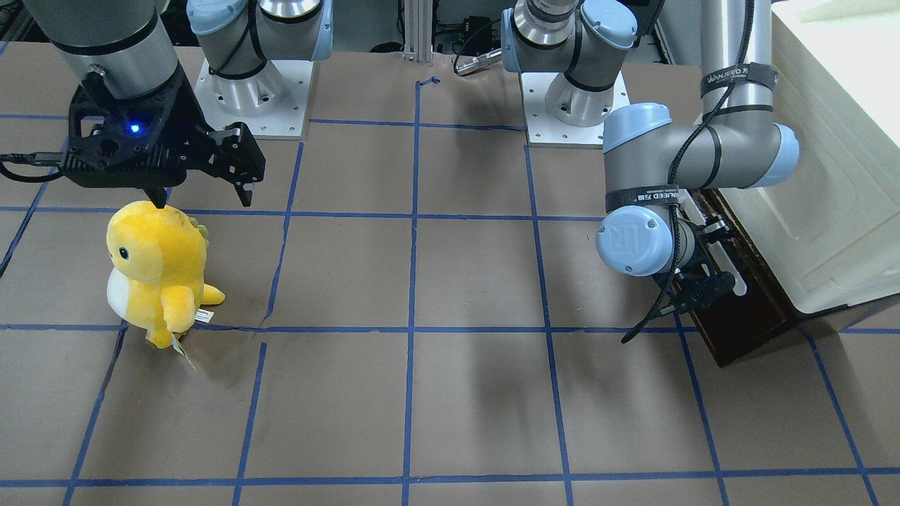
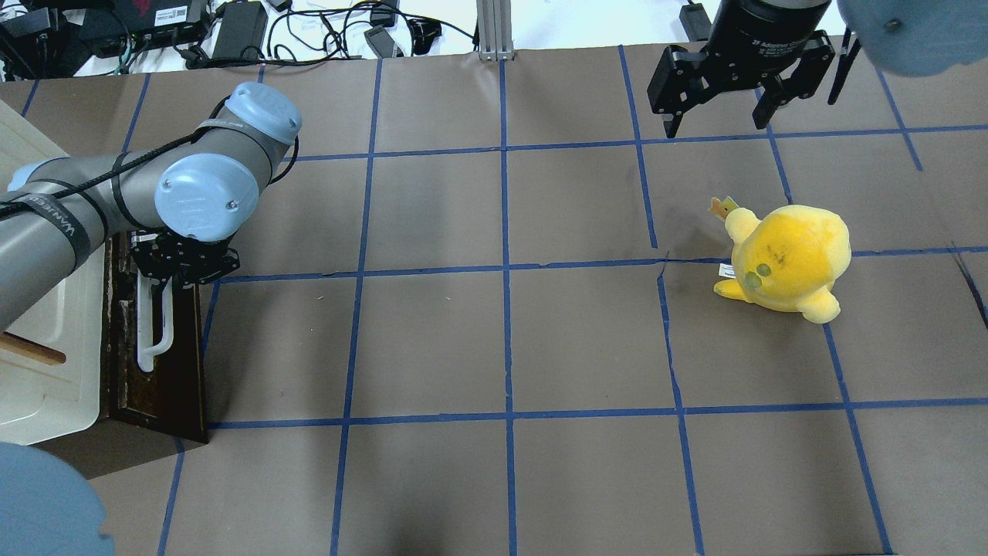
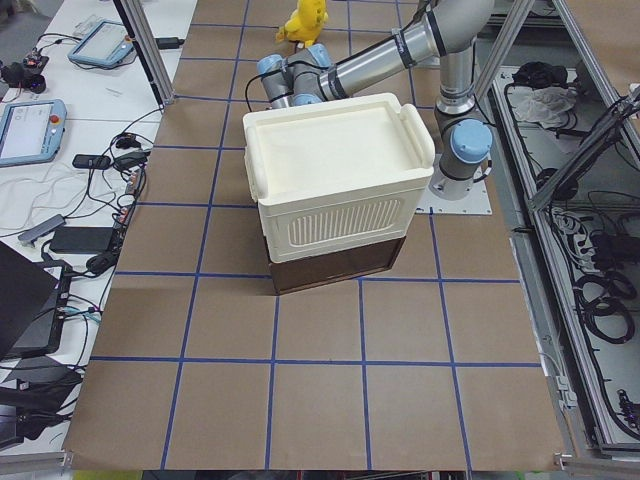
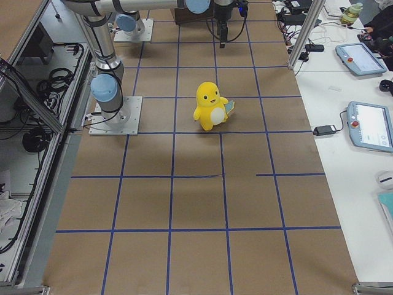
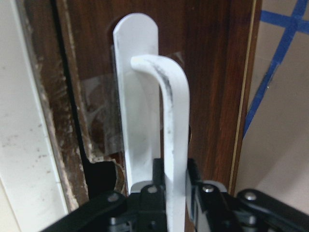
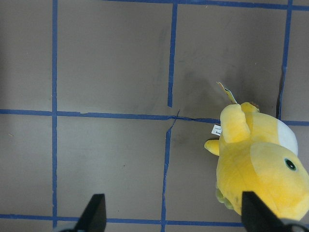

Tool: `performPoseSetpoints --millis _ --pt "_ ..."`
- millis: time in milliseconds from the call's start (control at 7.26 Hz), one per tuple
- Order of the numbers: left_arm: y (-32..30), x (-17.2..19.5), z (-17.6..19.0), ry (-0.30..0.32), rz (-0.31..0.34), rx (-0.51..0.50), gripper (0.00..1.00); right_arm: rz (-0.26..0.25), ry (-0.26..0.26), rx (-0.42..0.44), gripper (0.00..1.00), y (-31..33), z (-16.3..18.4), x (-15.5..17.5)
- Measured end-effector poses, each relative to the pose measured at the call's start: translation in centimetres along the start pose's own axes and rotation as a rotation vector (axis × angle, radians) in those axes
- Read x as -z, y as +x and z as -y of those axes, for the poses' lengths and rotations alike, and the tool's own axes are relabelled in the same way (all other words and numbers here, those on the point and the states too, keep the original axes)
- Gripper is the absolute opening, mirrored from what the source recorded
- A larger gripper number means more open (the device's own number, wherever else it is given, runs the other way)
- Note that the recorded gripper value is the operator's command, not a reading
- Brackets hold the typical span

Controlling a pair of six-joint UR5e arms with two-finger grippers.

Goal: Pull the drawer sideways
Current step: 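Pull the white handle with the left gripper, sliding the drawer outward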

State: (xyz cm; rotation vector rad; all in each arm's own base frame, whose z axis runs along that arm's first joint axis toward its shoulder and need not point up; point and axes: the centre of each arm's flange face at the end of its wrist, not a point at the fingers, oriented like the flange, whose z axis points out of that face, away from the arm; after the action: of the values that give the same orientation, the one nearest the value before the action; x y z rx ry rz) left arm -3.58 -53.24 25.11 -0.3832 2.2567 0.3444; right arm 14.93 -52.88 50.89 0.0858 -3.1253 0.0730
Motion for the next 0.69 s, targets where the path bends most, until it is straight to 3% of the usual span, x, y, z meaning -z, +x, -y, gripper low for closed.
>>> performPoseSetpoints --millis 688 --pt "0.51 0.9 -0.34 0.013 -0.004 -0.008 0.19 0.0 0.0 0.0 1.0 0.0 0.0 0.0"
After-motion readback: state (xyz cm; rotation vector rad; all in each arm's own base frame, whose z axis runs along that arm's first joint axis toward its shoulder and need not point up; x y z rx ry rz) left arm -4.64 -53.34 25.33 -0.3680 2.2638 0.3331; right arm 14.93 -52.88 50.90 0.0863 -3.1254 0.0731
